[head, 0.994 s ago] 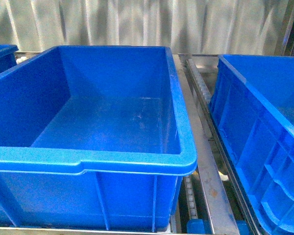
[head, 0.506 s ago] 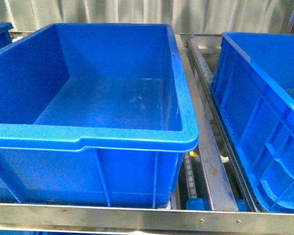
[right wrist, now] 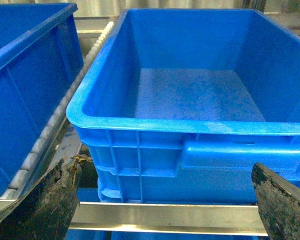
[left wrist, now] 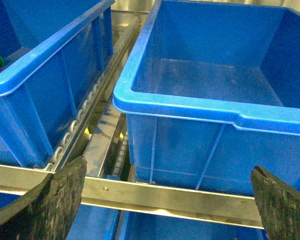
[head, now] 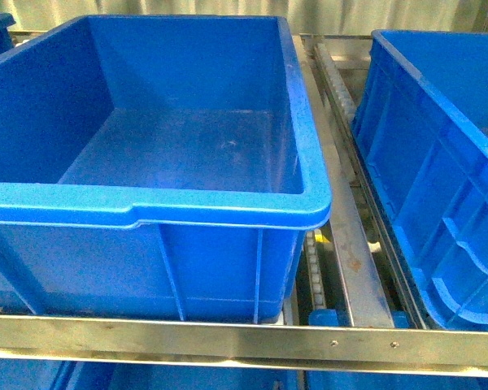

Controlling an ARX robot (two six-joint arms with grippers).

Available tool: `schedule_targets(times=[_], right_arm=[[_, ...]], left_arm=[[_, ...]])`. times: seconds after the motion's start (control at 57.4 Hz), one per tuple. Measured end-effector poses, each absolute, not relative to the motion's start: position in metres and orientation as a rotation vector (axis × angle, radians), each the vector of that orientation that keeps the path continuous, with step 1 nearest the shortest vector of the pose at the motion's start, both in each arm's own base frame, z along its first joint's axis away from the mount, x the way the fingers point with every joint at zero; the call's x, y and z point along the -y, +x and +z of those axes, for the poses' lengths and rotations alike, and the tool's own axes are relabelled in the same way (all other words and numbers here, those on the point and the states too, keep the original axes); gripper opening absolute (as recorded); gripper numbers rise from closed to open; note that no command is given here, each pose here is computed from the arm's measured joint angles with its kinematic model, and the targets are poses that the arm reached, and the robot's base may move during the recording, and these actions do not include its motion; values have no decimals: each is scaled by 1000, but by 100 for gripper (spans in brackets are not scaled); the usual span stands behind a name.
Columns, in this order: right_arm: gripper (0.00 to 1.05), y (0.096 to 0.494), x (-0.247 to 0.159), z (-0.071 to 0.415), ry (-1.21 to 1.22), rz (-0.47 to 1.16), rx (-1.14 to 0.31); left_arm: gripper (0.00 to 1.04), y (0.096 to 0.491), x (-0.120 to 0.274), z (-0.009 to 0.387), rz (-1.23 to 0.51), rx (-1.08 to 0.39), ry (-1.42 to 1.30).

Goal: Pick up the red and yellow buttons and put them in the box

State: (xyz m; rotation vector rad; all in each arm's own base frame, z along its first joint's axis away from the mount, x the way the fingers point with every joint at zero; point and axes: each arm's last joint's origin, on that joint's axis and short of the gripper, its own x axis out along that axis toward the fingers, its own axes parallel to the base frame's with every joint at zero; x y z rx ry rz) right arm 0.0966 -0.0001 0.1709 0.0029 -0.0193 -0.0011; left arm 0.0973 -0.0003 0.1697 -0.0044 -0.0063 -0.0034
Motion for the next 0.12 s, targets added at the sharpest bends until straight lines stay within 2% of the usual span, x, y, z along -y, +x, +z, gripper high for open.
schedule_targets(times=[0.122], right_arm=[[99,97,0,171,3,-1,19]], left_arm=[[97,97,0,170,-3,6,-4]])
